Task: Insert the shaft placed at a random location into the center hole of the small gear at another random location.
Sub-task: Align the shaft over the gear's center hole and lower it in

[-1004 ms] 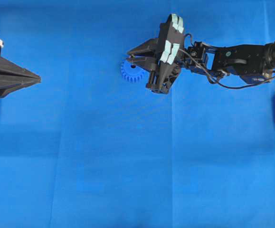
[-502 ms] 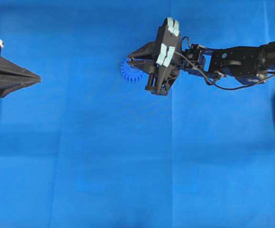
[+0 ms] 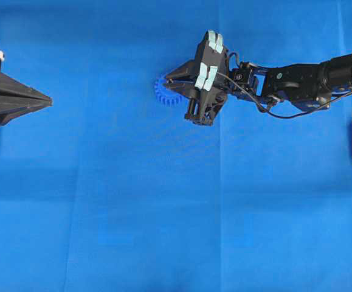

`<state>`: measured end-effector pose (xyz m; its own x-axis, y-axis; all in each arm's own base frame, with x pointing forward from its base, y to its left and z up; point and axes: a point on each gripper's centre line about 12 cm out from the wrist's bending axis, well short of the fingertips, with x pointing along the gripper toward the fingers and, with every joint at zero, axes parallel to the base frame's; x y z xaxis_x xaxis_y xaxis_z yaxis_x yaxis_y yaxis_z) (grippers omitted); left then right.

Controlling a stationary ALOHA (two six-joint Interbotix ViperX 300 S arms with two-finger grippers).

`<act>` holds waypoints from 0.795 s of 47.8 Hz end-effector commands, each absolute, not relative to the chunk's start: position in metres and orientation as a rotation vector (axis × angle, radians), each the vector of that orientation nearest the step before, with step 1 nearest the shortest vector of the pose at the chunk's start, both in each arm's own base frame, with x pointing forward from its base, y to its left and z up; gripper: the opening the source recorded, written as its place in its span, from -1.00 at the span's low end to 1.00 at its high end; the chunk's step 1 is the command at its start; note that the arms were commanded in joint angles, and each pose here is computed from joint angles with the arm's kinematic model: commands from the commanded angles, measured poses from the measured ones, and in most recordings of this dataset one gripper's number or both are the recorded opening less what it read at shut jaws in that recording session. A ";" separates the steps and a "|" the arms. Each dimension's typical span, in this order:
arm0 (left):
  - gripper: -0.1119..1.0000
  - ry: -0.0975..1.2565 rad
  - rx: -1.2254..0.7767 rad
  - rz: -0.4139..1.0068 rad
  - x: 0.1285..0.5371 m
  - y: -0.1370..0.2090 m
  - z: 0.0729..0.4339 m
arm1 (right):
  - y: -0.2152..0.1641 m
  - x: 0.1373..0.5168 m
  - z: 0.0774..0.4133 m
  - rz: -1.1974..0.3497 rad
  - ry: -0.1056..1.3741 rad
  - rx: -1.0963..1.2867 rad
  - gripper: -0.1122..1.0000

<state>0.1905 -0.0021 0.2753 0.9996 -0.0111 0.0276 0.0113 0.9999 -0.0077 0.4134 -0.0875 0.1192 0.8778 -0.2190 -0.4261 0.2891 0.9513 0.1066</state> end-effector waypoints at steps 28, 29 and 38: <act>-0.80 -0.035 -0.014 -0.013 0.192 -0.002 0.279 | -0.088 0.420 0.129 -0.263 0.388 0.167 -0.74; -0.80 -0.035 -0.014 -0.013 0.192 -0.002 0.279 | -0.088 0.420 0.129 -0.264 0.387 0.168 -0.74; -0.80 -0.035 -0.014 -0.012 0.192 -0.002 0.279 | -0.088 0.419 0.129 -0.264 0.388 0.168 -0.63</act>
